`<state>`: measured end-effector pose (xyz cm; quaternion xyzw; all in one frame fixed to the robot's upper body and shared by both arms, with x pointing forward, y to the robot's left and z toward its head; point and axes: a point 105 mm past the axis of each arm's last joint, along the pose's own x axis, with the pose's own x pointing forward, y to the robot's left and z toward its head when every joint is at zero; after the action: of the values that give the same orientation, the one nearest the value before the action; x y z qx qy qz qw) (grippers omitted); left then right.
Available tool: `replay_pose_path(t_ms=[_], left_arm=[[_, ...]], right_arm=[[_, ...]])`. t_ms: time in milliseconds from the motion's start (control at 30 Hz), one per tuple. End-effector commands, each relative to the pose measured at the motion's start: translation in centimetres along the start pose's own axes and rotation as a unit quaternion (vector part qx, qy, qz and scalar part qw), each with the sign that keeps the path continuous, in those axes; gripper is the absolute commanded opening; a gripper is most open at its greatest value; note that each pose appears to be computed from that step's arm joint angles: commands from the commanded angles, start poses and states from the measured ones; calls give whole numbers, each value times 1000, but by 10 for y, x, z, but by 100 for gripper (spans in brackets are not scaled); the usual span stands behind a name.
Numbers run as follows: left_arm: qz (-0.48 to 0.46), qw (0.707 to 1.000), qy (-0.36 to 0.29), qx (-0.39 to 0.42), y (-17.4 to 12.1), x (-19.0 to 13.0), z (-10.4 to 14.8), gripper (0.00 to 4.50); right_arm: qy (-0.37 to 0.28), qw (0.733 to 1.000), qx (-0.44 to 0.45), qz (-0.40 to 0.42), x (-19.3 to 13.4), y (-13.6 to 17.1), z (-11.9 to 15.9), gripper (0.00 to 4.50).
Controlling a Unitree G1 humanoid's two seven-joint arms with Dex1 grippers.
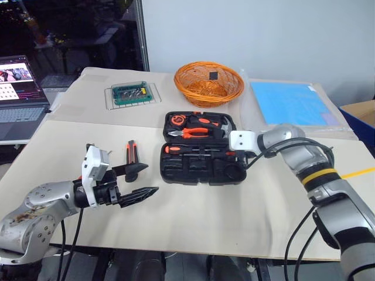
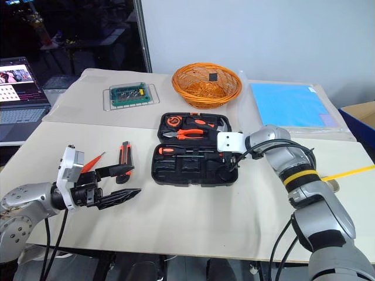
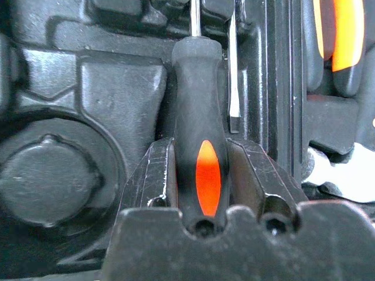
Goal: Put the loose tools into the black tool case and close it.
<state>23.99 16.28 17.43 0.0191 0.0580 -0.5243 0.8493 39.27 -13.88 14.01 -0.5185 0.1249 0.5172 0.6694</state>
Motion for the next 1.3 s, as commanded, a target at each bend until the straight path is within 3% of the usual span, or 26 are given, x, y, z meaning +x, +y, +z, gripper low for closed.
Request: replay_pose_path(t_ms=[33,100,333,433,533,600,700,800,967,1100,1233,1267,1300], left_arm=[[-4,1000,-5,25,-4,0,8,435],[-5,1000,-6,24,-3,1,8,435],[-8,1000,-10,21,-2,4,7,435],[-7,1000,-12,20,0,5,6,435],[-6,1000,-16,22,-1,6,7,435],[-6,999,-18,25,-2,6,9,435],[-7,999,-19,28,-3,7,10,435],[-11,999,-16,30,-5,8,8,435],[-8,999,-15,33,-4,11,8,435],[4,999,-12,38,-2,11,9,435],[46,998,-16,37,15,4,10,435],[70,997,-21,31,22,2,10,435],[105,994,-24,23,31,0,9,435]], right_arm=[[-4,1000,-16,10,-4,4,1,295],[-24,1000,4,13,-11,4,4,363],[-154,980,126,-12,-46,-5,22,363],[-213,957,195,-26,-53,-4,30,294],[-246,929,267,-79,-47,-12,38,196],[-254,906,307,-142,-34,-11,42,123],[-241,893,324,-199,-21,-5,44,21],[-229,881,339,-236,-10,1,46,6],[-135,900,353,-220,29,31,25,6],[-62,950,261,-159,52,65,12,6],[-72,961,205,-170,55,56,22,6],[-87,956,199,-196,48,45,26,6],[-148,941,207,-224,34,31,38,6]])
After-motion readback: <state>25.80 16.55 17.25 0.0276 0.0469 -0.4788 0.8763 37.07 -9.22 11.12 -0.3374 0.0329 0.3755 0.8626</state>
